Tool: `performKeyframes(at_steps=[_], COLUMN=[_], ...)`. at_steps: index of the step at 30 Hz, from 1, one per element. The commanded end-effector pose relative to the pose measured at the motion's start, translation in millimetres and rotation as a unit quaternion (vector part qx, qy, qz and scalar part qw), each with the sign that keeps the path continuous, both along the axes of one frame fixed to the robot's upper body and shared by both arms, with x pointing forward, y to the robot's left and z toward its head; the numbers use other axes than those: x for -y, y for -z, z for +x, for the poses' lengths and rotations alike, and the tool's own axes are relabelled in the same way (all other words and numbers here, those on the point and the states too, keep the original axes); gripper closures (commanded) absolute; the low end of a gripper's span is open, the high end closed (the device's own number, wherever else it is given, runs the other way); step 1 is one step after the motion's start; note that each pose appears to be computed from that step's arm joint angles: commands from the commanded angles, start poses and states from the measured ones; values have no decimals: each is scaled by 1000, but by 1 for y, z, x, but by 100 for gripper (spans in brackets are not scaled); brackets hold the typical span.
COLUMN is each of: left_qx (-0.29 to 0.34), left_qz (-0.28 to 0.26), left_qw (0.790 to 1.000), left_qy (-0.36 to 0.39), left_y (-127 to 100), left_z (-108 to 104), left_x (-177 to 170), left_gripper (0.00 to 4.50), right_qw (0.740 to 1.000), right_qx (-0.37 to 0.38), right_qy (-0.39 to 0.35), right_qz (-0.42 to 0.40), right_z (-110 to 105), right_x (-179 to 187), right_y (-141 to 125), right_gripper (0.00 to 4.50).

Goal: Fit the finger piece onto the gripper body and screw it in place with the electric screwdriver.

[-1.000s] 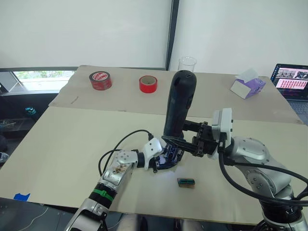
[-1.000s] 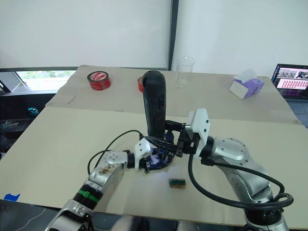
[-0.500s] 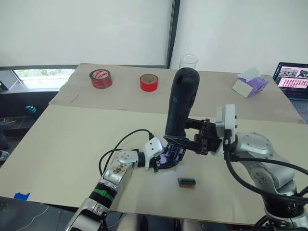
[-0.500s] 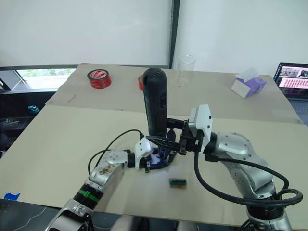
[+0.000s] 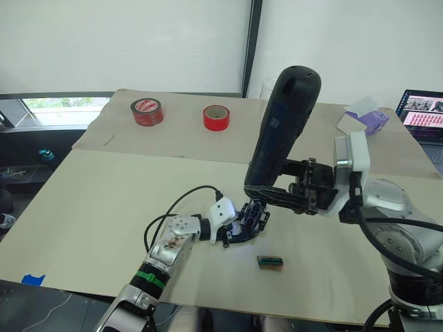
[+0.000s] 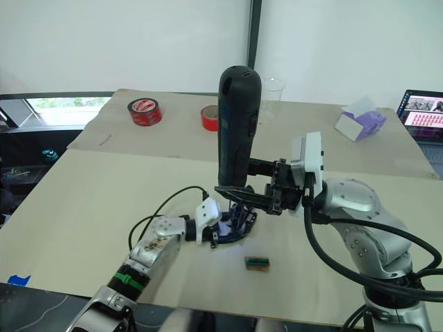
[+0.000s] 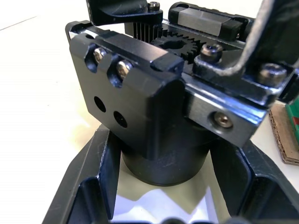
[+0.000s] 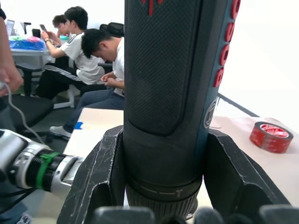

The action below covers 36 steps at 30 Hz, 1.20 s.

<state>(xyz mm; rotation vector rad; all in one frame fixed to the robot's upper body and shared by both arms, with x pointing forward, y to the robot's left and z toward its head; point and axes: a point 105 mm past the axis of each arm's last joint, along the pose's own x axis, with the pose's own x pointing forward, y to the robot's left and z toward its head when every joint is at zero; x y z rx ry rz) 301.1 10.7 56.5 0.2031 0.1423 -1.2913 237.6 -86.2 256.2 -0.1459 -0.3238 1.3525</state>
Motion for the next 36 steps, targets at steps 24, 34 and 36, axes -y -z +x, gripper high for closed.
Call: performKeyframes(at_steps=[24,34,36], left_qx=[58,63,60], left_qz=[-50,-78,-74], left_qw=[996,994,995], left_qy=[49,41,38], left_y=[-65,-84,-83], left_z=[-26,-35,-36], left_x=[-150,-141,-142], left_gripper=[6,6,6], right_qw=[747,666,662], right_qx=[-371,-415,-420], right_qy=[421,450,448], right_qz=[-357,-426,-430], right_z=[-1,13,16], right_x=[239,276,278], right_y=[38,114,117], right_gripper=[258,258,258])
